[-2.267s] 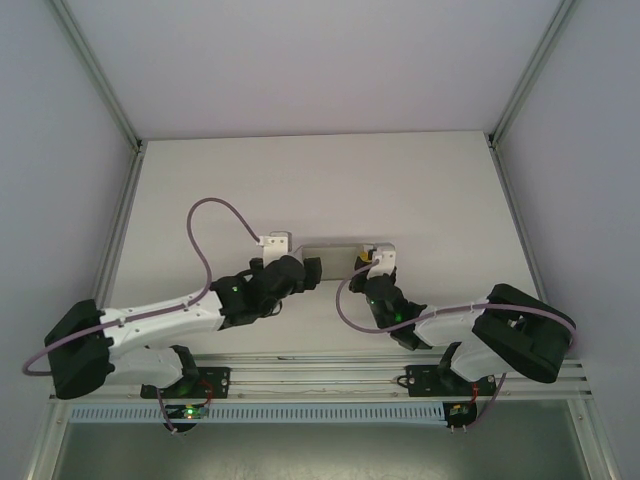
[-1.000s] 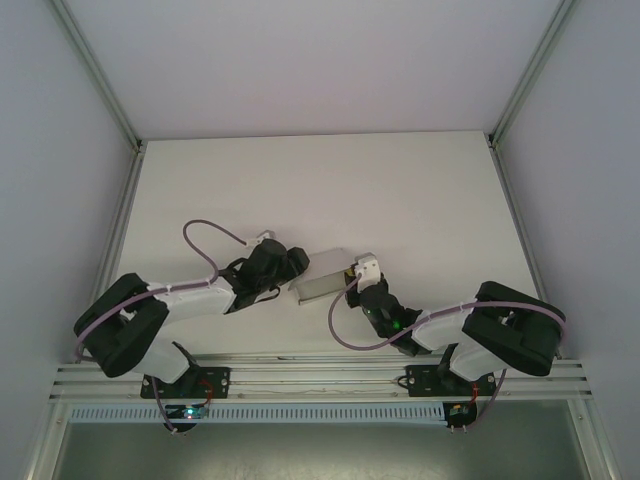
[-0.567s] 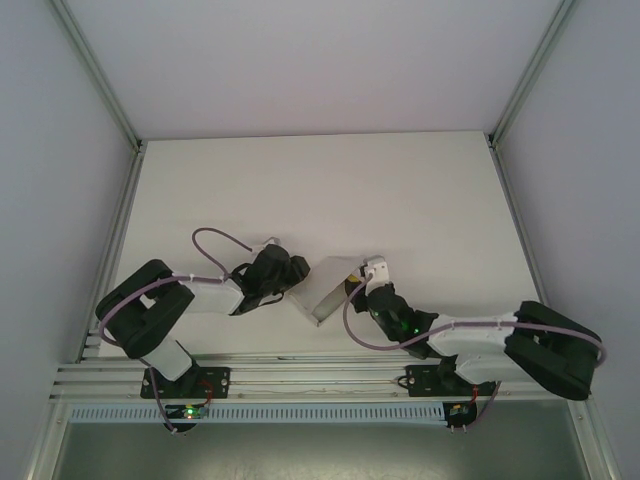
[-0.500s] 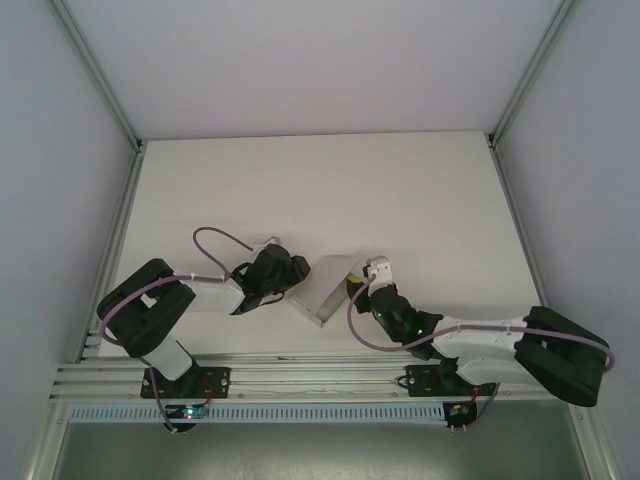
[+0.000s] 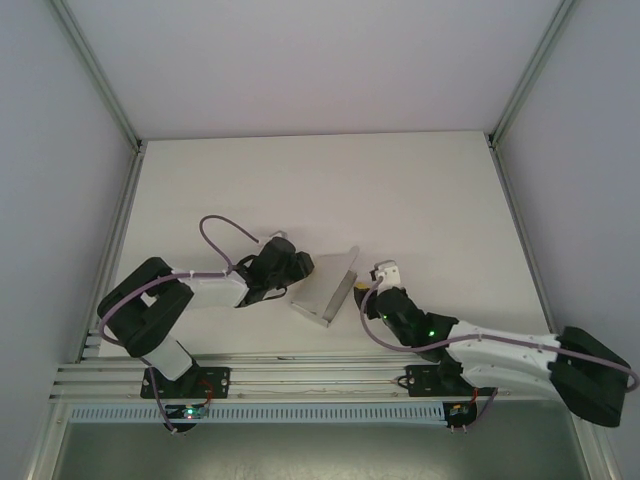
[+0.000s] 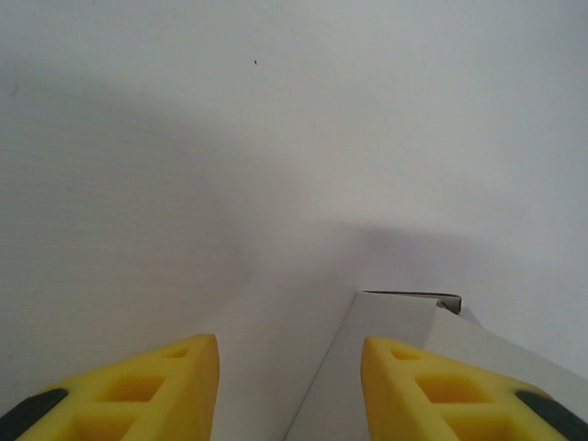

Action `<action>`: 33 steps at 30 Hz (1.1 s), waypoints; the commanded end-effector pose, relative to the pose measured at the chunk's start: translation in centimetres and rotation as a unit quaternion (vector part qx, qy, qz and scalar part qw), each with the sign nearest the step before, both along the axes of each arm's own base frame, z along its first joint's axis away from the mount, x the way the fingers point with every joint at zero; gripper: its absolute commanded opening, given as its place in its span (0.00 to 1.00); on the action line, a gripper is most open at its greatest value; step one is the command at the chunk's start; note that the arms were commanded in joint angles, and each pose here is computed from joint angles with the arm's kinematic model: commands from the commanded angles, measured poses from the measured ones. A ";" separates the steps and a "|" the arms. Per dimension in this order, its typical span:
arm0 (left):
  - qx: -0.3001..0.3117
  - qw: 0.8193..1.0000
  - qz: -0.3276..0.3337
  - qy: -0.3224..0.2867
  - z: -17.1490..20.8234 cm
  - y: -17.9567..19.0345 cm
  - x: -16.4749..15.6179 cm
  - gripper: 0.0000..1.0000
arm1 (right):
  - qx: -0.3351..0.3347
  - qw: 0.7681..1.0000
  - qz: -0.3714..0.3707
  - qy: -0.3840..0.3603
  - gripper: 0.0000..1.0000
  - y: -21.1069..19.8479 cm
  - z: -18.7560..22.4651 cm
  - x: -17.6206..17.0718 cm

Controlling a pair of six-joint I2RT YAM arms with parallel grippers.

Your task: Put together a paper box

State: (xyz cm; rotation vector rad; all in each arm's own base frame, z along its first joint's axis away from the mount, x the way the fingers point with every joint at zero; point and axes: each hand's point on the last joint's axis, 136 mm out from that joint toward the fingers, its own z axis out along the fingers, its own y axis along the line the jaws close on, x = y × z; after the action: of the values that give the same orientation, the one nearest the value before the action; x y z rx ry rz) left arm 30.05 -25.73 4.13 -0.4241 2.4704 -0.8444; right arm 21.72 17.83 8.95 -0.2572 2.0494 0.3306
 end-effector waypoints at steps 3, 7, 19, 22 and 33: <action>0.035 0.999 -0.022 -0.017 1.0 0.0 0.4 0.44 | 0.031 0.998 -0.035 -0.037 0.62 -2.0 5.1 0.1; 0.038 0.999 -0.031 -0.015 0.9 -0.3 0.4 0.44 | 0.076 0.995 0.007 -0.063 0.69 0.4 10.1 1.0; 0.043 0.998 -0.052 -0.009 0.5 -0.8 0.1 0.46 | -0.062 0.997 0.014 0.048 0.78 5.0 4.5 6.3; 0.040 0.997 -0.061 -0.005 0.3 -1.1 0.0 0.46 | -0.075 0.993 0.000 0.089 0.78 3.9 0.7 5.6; 0.042 0.994 -0.097 -0.006 0.5 -2.2 -0.5 0.46 | -0.078 0.981 -0.077 0.161 0.75 -0.2 -7.4 3.2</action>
State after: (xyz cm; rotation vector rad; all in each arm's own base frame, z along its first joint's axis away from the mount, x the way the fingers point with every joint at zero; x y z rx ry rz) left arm 29.85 -27.45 4.62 -0.2187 2.5353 -0.8267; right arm 26.59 20.47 5.68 -0.1865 2.2905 0.2382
